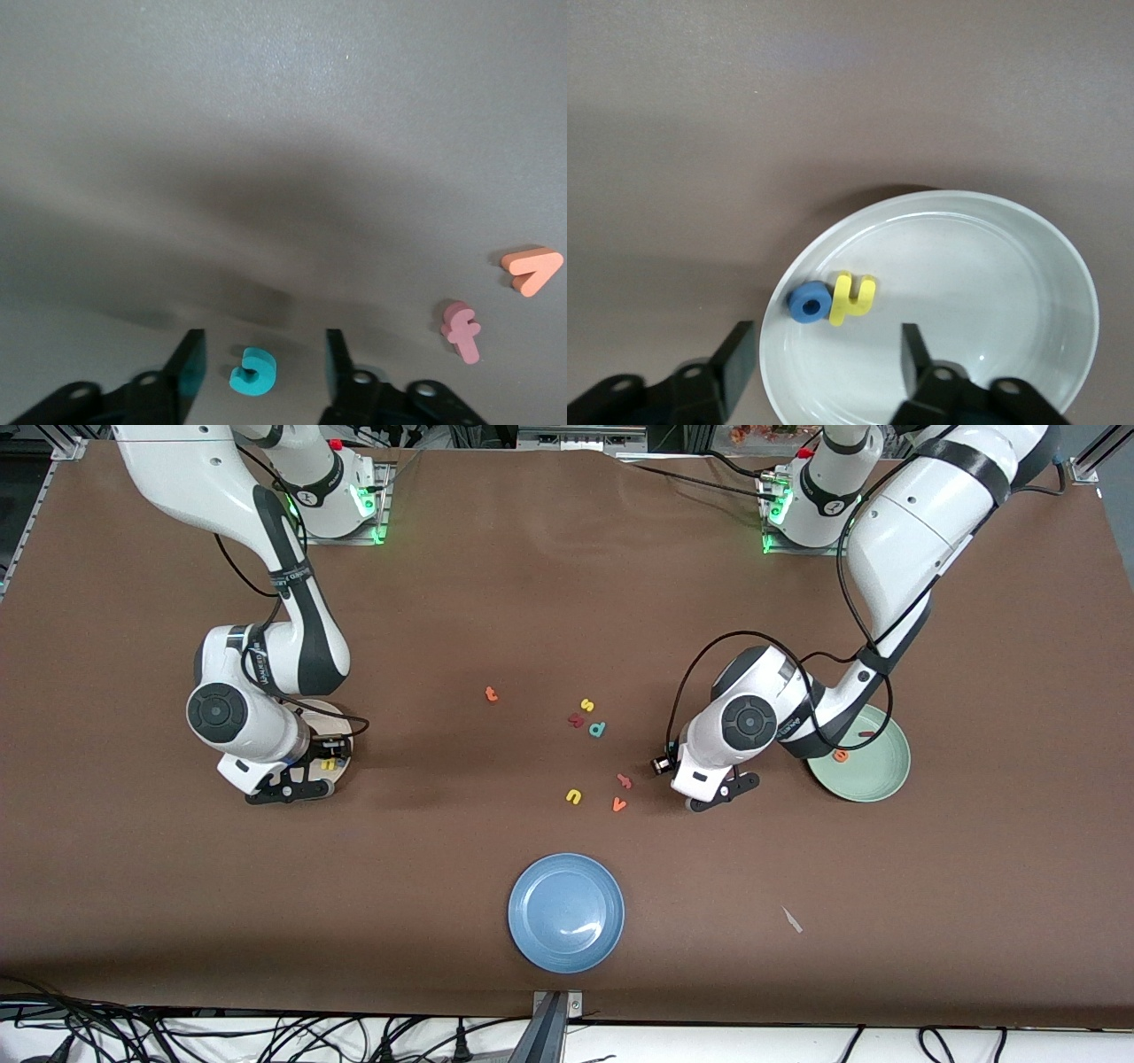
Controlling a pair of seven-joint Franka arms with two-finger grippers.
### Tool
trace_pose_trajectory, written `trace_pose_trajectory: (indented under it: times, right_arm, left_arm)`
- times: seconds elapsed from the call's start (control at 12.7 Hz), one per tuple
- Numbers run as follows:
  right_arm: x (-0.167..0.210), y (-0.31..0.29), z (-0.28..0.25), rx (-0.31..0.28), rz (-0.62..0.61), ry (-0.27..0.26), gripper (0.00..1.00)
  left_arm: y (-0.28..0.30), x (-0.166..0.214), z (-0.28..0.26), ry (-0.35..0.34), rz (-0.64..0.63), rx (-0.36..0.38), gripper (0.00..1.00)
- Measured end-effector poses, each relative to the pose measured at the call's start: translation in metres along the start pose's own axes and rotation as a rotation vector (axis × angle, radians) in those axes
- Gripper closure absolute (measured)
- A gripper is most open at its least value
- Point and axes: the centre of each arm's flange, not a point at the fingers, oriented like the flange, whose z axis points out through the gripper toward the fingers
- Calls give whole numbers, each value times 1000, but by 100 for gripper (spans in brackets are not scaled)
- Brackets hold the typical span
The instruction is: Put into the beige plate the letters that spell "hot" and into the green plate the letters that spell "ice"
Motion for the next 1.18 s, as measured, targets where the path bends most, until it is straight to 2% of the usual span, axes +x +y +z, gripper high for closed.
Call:
trace_pose_trajectory:
  times: [0.08,0.24,0.39,0.71,0.79,0.87,1.02,1.18]
  right_arm:
    - [0,-3,0,16,27,1,13]
    - [-2,-35,-2,60,116,-3,8]
    - [-9,-96,-3,92,197,-11,7]
    - [-34,-209,-8,121,324,27,7]
    - [-44,-235,-6,123,347,36,7]
    - [-55,-259,-1,126,364,48,7]
    - [-74,-284,16,130,383,69,7]
    - [-84,-289,28,124,381,69,7]
  left_arm:
    - [1,-3,3,-4,5,4,42]
    - [3,-10,10,-13,15,13,44]
    - [1,-14,17,-6,37,35,45]
    - [-1,-18,23,-3,53,51,50]
    - [-1,-18,23,-3,54,49,56]
    - [-1,-18,23,-3,54,49,57]
    - [1,-19,21,-2,55,47,79]
    - [0,-18,21,-2,55,48,81]
